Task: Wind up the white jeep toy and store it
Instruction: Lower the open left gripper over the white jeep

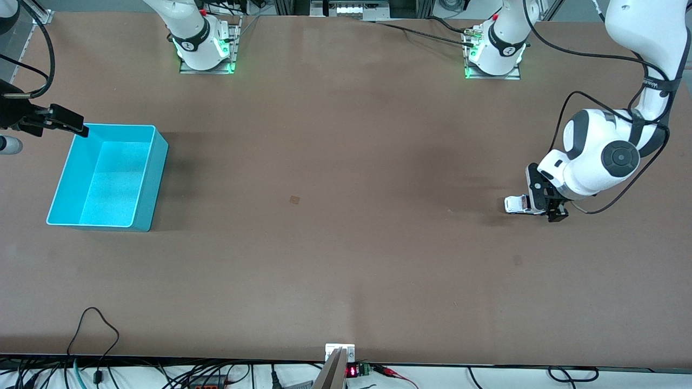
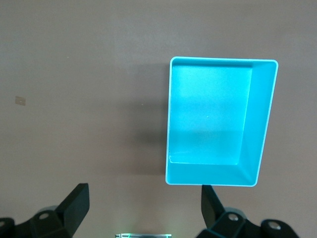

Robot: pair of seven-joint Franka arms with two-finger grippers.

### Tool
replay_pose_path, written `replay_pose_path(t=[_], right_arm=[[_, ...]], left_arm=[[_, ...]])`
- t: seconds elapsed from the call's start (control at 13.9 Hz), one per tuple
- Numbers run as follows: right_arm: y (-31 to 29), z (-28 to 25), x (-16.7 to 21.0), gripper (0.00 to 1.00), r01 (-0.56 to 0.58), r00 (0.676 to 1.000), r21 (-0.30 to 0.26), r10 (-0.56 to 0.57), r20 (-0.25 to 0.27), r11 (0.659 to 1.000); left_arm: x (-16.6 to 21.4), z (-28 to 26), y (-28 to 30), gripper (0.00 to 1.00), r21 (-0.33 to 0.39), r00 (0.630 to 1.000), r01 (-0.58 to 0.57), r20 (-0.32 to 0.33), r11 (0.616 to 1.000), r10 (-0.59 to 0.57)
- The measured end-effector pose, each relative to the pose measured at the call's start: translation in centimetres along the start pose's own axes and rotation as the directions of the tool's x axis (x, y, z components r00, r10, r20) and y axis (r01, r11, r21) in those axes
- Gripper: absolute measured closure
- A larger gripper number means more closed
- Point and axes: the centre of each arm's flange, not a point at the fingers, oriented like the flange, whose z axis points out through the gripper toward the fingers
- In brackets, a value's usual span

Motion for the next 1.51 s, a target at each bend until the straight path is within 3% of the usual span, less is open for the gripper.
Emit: replay_pose_path(t=[0.29, 0.65, 1.51], right_arm=[[0.0, 0.0, 0.0, 0.0, 0.0, 1.0, 0.0, 0.0, 0.004, 1.0], [0.1, 0.1, -0.1, 0.0, -0.001, 1.0, 0.0, 0.001, 0.006, 1.0], [0.1, 0.1, -0.1, 0.0, -0.002, 1.0, 0.001, 0.002, 0.007, 1.0]], left_arm=[[-0.1, 1.1, -0.1, 0.0, -0.006, 0.998, -0.063, -0.005, 0.998, 0.063], [-2.1, 2.3, -0.2, 0.0, -0.004, 0.999, -0.041, -0.019, 0.999, 0.041], [-1.3, 3.8, -0.1, 0.0, -0.021, 0.998, -0.056, -0.035, 0.998, 0.055]])
